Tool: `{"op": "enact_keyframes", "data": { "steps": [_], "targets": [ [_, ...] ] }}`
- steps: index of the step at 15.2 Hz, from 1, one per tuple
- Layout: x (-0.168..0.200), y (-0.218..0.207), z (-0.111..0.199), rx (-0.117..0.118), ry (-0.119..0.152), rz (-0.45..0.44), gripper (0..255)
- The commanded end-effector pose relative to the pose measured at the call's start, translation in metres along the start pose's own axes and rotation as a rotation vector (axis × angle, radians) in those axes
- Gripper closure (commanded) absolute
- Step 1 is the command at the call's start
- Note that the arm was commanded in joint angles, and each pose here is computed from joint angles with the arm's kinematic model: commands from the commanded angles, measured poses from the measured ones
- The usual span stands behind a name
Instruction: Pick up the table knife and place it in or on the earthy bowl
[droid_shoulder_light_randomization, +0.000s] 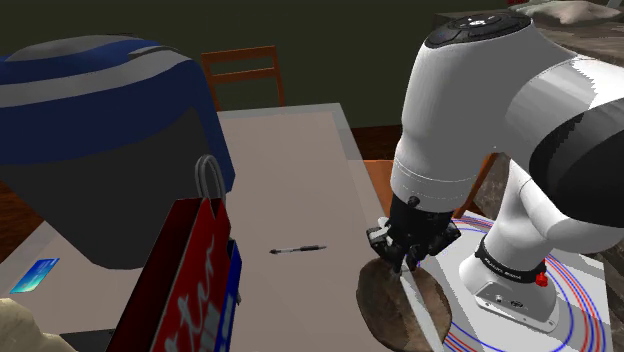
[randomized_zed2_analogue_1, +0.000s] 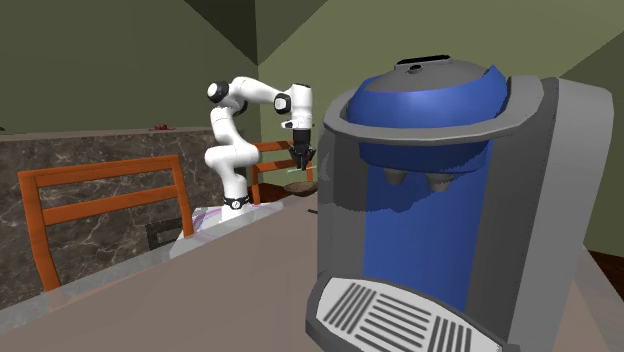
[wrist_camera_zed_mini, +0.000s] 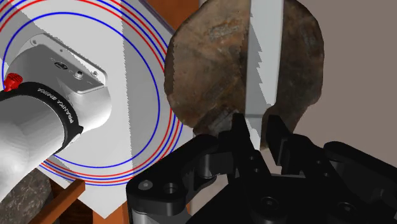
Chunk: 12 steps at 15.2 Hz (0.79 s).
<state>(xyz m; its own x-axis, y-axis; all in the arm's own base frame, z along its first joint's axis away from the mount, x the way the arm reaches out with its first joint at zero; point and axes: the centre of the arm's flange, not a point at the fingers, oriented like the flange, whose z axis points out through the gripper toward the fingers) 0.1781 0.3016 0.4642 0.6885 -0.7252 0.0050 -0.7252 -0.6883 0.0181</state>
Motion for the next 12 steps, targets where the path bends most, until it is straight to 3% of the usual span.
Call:
{"op": "enact_keyframes", "data": {
  "steps": [1, 12],
  "targets": [
    [-0.001, 0.002, 0.011, 0.0, 0.0, 0.001, 255],
    [-0.002, 0.001, 0.069, 0.0, 0.0, 0.001, 255]
  ]
}}
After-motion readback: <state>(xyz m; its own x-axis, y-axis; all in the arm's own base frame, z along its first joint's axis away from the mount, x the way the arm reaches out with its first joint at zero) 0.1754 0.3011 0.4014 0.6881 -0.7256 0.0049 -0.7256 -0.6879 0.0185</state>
